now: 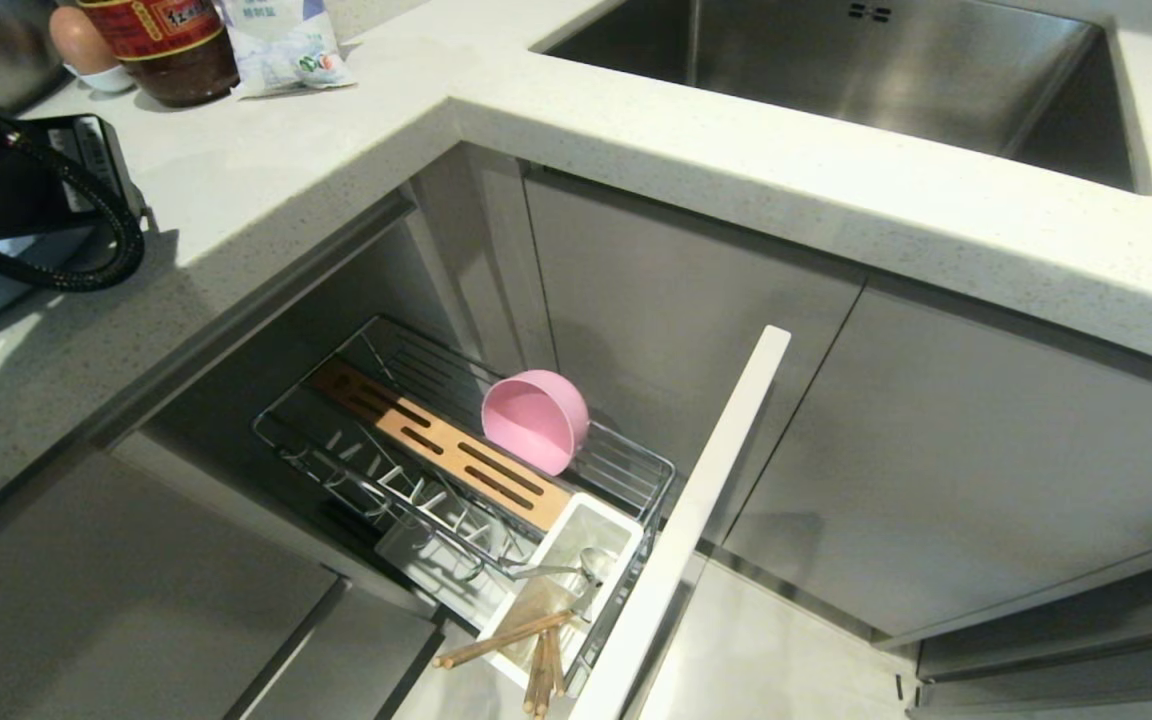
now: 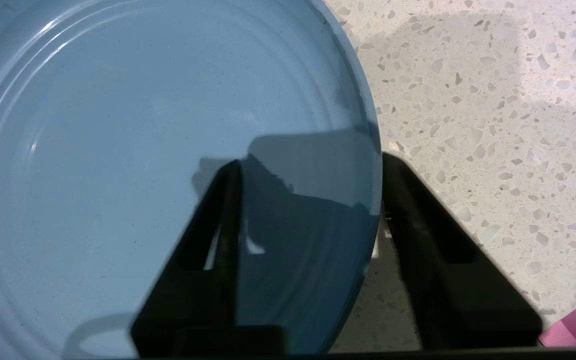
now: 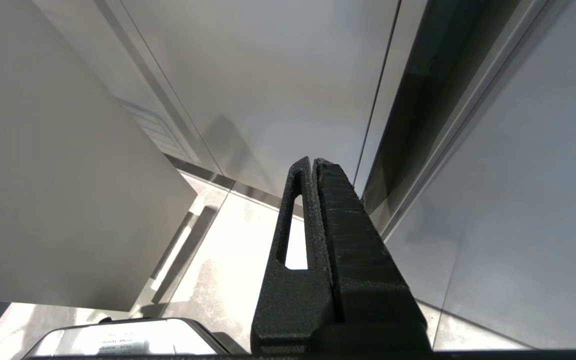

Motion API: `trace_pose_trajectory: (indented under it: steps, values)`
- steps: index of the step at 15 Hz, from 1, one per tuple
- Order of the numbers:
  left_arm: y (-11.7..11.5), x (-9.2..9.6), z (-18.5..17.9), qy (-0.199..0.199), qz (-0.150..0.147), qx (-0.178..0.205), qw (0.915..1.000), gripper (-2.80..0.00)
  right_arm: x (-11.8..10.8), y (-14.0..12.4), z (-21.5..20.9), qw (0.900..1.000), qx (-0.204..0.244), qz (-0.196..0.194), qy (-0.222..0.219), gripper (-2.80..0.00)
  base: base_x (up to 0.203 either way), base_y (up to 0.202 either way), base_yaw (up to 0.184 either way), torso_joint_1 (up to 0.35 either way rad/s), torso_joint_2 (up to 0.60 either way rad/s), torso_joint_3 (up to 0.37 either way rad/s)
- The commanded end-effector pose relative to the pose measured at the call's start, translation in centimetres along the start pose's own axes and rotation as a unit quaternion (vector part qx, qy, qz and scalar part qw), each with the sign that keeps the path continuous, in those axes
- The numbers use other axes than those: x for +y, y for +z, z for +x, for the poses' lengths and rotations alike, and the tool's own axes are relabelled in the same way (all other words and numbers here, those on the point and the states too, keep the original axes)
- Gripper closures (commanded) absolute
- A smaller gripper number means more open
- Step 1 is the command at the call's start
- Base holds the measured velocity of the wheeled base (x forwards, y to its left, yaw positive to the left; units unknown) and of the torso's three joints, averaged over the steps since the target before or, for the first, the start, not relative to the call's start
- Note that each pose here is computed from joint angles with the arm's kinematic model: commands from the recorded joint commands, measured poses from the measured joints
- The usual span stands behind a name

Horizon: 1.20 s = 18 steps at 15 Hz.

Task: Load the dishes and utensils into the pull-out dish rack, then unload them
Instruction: Pick up the plate and place it in the cupboard

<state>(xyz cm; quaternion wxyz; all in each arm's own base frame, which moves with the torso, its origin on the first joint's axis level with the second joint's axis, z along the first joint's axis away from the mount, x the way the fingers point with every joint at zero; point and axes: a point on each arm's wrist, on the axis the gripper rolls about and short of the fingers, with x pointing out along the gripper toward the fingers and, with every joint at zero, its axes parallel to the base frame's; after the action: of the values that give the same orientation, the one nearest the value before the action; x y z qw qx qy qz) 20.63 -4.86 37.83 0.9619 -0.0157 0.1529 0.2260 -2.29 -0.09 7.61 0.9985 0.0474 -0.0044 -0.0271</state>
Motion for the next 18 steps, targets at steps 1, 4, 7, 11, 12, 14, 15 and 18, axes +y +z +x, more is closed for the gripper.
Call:
trace_pose_trajectory:
  steps: [1, 4, 7, 11, 12, 14, 15, 18]
  values:
    - [0.0, 0.0, -0.1, 0.001, -0.001, -0.001, 1.0, 0.0, 0.0, 0.0, 0.0, 1.0, -0.001, 0.0, 0.001, 0.0, 0.0, 0.0, 0.0, 0.0, 0.0, 0.0]
    - [-0.1, 0.2, -0.2, 0.002, -0.001, 0.0, 1.0, 0.0, 0.0, 0.0, 0.0, 1.0, -0.002, 0.0, 0.0, 0.0, 0.0, 0.0, 0.0, 0.0, 0.0, 0.0]
    - [0.3, 1.1, -1.4, -0.003, -0.016, -0.014, 0.9998, 0.0, 0.0, 0.0, 0.0, 1.0, -0.002, 0.0, 0.001, 0.0, 0.0, 0.0, 0.0, 0.0, 0.0, 0.0]
    - [1.0, 1.9, -2.7, -0.015, -0.042, -0.042, 0.9981, 0.0, 0.0, 0.0, 0.0, 1.0, -0.002, 0.0, 0.0, 0.0, 0.0, 0.0, 0.0, 0.0, 0.0, 0.0]
    - [1.6, 2.0, -3.2, -0.025, -0.063, -0.064, 0.9957, 0.0, 0.0, 0.0, 0.0, 1.0, -0.002, 0.0, 0.001, 0.0, 0.0, 0.0, 0.0, 0.0, 0.0, 0.0]
    - [3.1, 2.3, -4.3, -0.052, -0.116, -0.121, 0.9844, 0.0, 0.0, 0.0, 0.0, 1.0, -0.002, 0.0, 0.0, 0.0, 0.0, 0.0, 0.0, 0.0, 0.0, 0.0]
    - [3.9, 2.3, -4.8, -0.065, -0.147, -0.154, 0.9749, 0.0, 0.0, 0.0, 0.0, 1.0, -0.002, 0.0, 0.0, 0.0, 0.0, 0.0, 0.0, 0.0, 0.0, 0.0]
    - [5.4, 2.0, -6.5, -0.11, -0.196, -0.206, 0.9523, 0.0, 0.0, 0.0, 0.0, 1.0, -0.002, 0.0, 0.001, 0.0, 0.0, 0.0, 0.0, 0.0, 0.0, 0.0]
